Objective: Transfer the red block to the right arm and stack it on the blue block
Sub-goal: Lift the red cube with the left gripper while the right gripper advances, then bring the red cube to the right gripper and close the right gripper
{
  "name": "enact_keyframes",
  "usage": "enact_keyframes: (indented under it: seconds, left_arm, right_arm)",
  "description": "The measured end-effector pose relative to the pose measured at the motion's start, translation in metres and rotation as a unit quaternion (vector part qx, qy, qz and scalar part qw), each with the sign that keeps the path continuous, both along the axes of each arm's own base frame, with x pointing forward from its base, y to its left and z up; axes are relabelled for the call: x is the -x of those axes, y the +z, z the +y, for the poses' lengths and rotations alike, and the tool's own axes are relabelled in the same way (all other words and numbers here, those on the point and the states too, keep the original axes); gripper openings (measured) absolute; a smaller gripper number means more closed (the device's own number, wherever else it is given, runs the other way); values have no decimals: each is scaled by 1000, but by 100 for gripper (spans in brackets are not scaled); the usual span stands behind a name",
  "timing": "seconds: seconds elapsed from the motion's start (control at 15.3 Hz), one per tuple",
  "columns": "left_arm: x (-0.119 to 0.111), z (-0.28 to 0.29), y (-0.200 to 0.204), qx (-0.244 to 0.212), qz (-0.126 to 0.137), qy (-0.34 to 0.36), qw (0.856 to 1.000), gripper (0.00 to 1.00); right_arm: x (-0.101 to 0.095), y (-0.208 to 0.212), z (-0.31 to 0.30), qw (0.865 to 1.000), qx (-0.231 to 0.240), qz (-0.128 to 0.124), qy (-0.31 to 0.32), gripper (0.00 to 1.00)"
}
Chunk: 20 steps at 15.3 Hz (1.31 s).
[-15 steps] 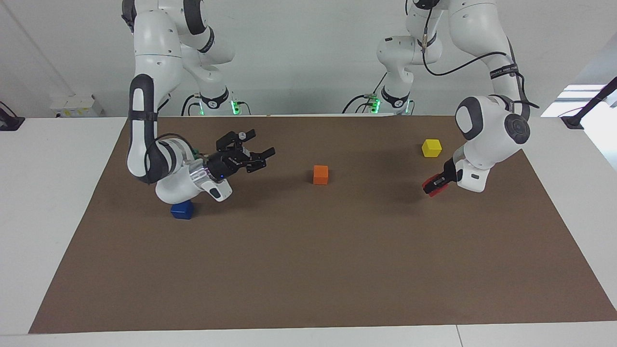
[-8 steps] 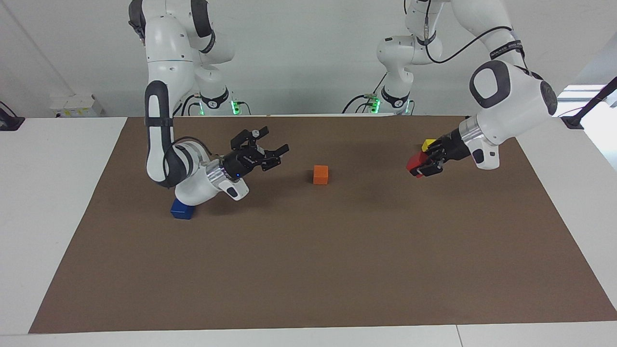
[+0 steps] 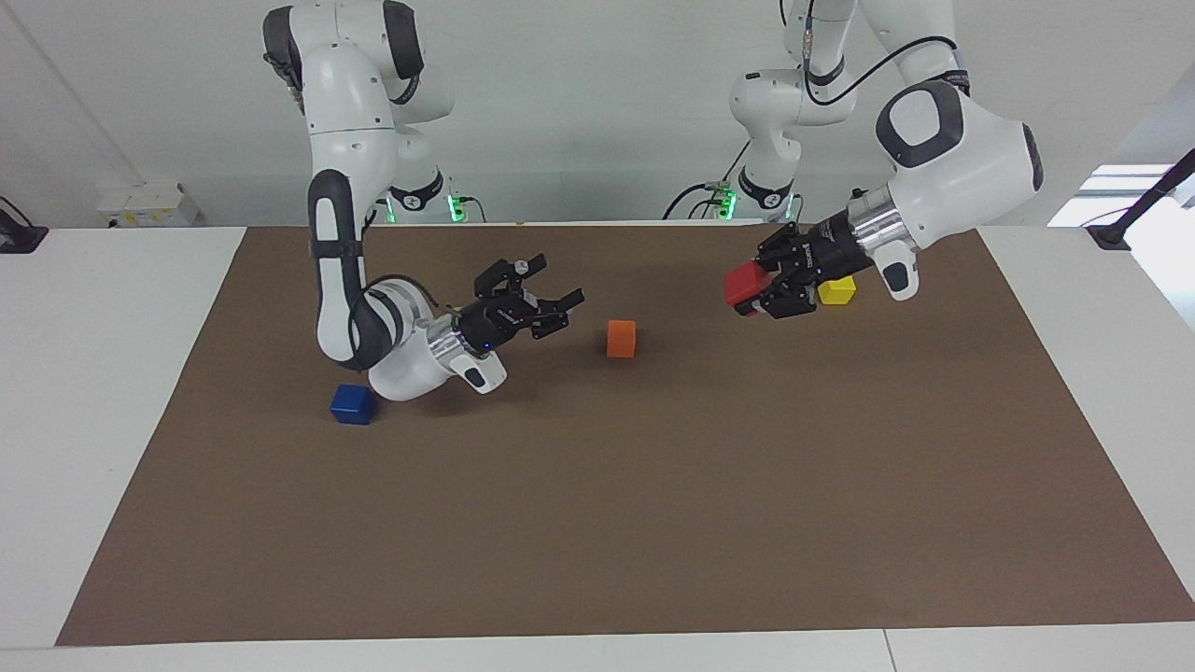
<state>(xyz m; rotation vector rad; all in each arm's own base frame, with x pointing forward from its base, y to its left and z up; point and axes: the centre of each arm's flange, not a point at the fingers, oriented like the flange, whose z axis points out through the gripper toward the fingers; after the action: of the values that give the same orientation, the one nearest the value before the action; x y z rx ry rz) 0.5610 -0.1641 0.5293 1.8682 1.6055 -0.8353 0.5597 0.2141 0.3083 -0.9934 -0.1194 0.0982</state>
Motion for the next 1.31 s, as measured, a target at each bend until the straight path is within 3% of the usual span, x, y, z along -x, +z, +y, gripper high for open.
enact_keyframes:
  seconds: [0.2,0.46,0.72,1.31]
  left_arm:
    - [3,-21,-1,19,29,45,998,54]
    - [25,-68,-22,59,42,99,993,54]
    - [47,-101,-29,65,58,133,987,54]
    - [73,-148,-40,74,33,183,980,54]
  right_arm:
    - [-1,-4,5,1000,10,-1,-6,100]
    - [-2,-8,20,1000,17,4,-22,100]
    - [1,-11,31,1000,20,5,-23,100]
    - [1,-12,35,999,23,-9,-32,100]
